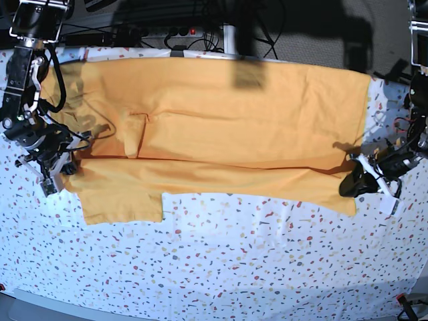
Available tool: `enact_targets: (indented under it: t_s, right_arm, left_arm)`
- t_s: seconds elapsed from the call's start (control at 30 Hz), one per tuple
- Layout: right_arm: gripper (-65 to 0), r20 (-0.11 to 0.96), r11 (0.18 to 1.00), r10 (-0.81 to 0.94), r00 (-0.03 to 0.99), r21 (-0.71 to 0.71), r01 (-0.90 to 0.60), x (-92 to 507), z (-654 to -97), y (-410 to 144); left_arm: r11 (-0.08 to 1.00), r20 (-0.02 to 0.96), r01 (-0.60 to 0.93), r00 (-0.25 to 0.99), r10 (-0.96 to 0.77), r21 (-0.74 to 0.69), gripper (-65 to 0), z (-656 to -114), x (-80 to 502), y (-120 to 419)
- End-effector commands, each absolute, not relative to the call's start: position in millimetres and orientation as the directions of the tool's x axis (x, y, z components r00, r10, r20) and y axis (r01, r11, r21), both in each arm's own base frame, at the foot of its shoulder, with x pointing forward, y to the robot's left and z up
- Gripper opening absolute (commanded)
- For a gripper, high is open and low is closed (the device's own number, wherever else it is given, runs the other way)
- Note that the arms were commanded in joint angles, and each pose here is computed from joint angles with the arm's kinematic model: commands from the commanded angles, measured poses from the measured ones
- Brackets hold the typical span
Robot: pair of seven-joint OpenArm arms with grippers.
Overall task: Fold the T-shirt properly
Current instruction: 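Fold the side edges with both grippers across toward the collar, then release the folded edges and regrasp the fold line with both grippers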
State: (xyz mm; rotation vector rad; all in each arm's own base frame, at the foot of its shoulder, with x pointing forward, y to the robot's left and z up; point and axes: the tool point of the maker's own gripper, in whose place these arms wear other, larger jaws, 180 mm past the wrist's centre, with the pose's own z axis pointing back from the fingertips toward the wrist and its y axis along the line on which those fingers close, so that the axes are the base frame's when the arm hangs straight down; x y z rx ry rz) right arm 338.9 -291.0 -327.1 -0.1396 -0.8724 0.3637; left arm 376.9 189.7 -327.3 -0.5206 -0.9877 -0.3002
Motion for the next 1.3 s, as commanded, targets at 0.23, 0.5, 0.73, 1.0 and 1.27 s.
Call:
enact_targets:
  t_s: [0.23, 0.5, 0.73, 1.0, 1.27]
  right_arm:
    - [-65.0, 0.768, 0.942, 0.334, 0.546, -0.266, -0.202, 344.7, -301.1, -308.0]
    - [-65.0, 0.712, 0.943, 0.333, 0.617, -0.262, -0.207, 331.6, -316.7, -312.3]
    - [-48.2, 0.647, 0.947, 0.32, 0.692, -0.241, -0.212, 317.2, -331.8, -315.1]
    - [-35.1, 0.64, 0.947, 0.32, 0.698, -0.242, -0.212, 315.9, -332.9, -315.7]
    - [-35.1, 0.823, 0.964, 0.242, 0.513, -0.146, -0.22, 355.3, -287.1, -290.5]
  left_arm:
    - [0.844, 0.861, 0.481, 0.506, -0.048, -0.236, -65.0, -309.4, 382.4, 204.2]
    - [0.844, 0.818, 0.482, 0.567, -0.095, -0.235, -65.0, -322.7, 373.9, 205.3]
    - [0.844, 0.794, 0.482, 0.596, -0.12, -0.234, -65.0, -329.3, 369.2, 206.2]
    - [0.844, 0.682, 0.482, 0.701, -0.21, -0.235, -40.2, -353.0, 348.3, 211.4]
    - [0.844, 0.738, 0.482, 0.653, -0.168, -0.235, -40.2, -341.4, 359.4, 208.4]
